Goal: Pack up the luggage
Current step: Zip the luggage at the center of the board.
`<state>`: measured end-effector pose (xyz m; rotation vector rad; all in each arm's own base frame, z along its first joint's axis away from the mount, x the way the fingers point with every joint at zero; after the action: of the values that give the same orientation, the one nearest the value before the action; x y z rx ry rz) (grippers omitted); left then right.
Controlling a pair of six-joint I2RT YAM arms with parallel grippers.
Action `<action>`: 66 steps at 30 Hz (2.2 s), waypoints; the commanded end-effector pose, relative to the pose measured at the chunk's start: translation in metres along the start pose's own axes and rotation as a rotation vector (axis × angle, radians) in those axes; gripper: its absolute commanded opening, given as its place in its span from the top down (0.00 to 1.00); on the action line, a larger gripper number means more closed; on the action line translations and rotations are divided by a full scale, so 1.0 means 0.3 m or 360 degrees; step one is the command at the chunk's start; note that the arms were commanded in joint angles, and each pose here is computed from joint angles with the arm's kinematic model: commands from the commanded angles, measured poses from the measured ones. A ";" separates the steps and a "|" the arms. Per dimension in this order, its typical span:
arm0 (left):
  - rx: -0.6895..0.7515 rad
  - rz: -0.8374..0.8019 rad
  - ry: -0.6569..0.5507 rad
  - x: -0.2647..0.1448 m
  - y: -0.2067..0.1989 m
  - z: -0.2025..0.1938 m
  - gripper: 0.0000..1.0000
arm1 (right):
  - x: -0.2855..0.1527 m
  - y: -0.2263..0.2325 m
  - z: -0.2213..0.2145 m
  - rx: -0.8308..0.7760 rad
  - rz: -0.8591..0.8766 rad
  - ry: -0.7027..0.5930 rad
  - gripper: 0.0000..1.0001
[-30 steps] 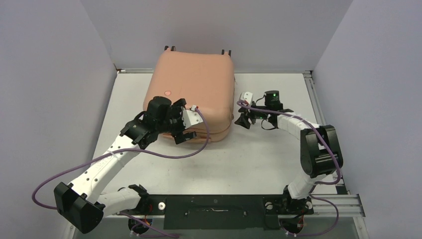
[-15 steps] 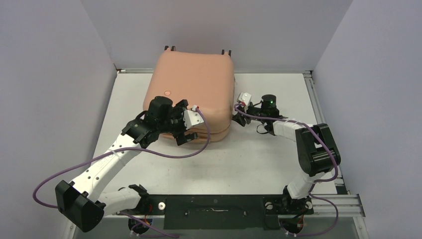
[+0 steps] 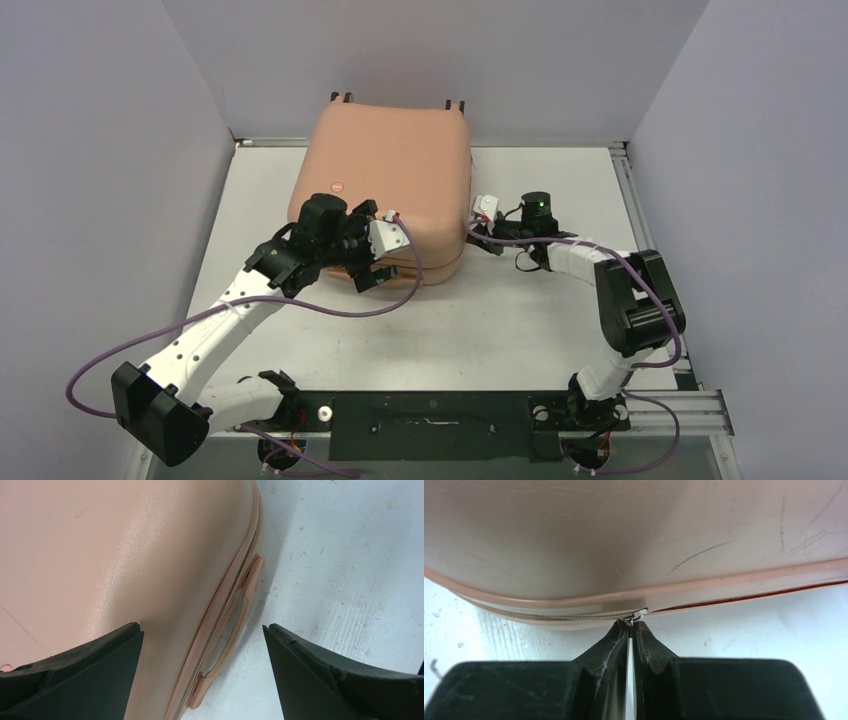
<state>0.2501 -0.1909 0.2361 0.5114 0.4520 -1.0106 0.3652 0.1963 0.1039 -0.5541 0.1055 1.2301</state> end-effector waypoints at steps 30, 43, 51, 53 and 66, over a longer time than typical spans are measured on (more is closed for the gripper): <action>-0.0277 0.0392 -0.0053 0.071 0.120 0.000 0.04 | -0.085 0.307 0.173 -0.0493 0.0478 0.0053 0.95; -0.0354 0.0461 -0.0055 0.077 0.146 -0.007 0.04 | -0.098 0.355 0.192 -0.0564 0.0563 0.0084 0.95; -0.0413 0.0405 -0.0023 0.116 0.132 -0.024 0.04 | -0.061 0.378 0.230 -0.0743 0.0594 0.0116 0.95; -0.0421 0.0408 -0.0021 0.122 0.134 -0.026 0.04 | -0.050 0.376 0.245 -0.0763 0.0592 0.0116 0.95; -0.0749 0.0610 -0.0248 -0.018 0.298 0.056 0.04 | -0.004 0.358 0.308 -0.0645 0.0543 0.0085 0.95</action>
<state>0.2977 -0.1968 0.2516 0.2215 0.4092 -0.7356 0.2647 0.2367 0.1272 -1.1314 0.0971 1.4704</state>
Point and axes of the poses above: each gripper's point midway between its finger pads, its own x axis out along the fingers, its own y axis along the line the jaws close on, z = x × y, the point moved 3 cm from there along -x, back along the fingers, and after that the axes turned 10 degrees about -x, right-handed, at the moved point
